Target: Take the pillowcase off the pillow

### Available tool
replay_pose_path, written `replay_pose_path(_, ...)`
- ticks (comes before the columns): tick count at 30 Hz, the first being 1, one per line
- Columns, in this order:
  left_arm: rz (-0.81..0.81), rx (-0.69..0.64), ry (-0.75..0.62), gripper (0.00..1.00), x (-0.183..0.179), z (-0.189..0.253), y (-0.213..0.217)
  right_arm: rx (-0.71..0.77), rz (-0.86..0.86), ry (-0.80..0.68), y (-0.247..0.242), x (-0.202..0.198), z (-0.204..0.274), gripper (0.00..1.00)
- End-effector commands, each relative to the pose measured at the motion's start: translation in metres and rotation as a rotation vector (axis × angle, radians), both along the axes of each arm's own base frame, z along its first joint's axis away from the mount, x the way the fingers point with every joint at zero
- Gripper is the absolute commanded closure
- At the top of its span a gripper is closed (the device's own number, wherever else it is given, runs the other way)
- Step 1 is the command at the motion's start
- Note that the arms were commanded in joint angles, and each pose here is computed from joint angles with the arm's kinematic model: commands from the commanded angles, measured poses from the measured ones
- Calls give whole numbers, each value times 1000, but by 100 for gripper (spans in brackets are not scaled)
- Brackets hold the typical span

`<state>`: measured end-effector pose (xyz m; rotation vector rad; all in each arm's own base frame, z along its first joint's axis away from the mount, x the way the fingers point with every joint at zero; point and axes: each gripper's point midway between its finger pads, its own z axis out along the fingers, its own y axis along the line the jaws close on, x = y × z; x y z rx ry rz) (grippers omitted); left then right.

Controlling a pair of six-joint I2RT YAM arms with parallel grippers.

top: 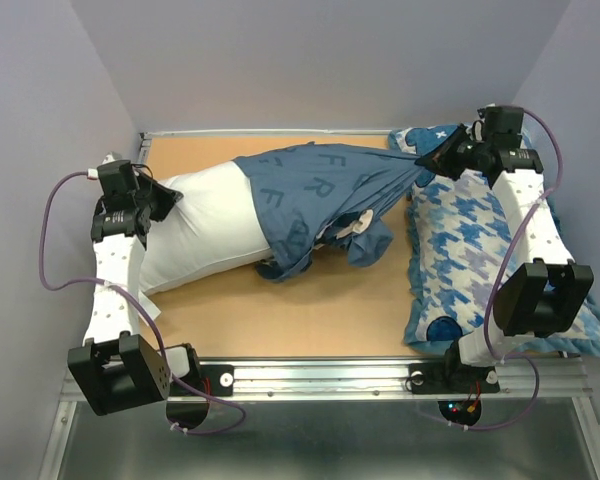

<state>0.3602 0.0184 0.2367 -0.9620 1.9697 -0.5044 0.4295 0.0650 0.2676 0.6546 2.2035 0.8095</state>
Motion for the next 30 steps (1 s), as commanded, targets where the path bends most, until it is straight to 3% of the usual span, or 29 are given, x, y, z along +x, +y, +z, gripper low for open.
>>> replay_pose_path(1, 398, 281, -92, 100, -4, 51, 119, -187, -352, -296, -115, 16, 105, 99)
replay_pose_path(12, 444, 274, -68, 100, -2, 45, 145, -146, -368, -353, -131, -2, 146, 99)
replay_pose_path(20, 369, 233, -121, 100, 10, 54, 132, -99, -292, -419, -113, -7, 175, 99)
replay_pose_path(30, 367, 224, -106, 100, 17, 51, 135, -91, -322, -473, -127, -22, 204, 99)
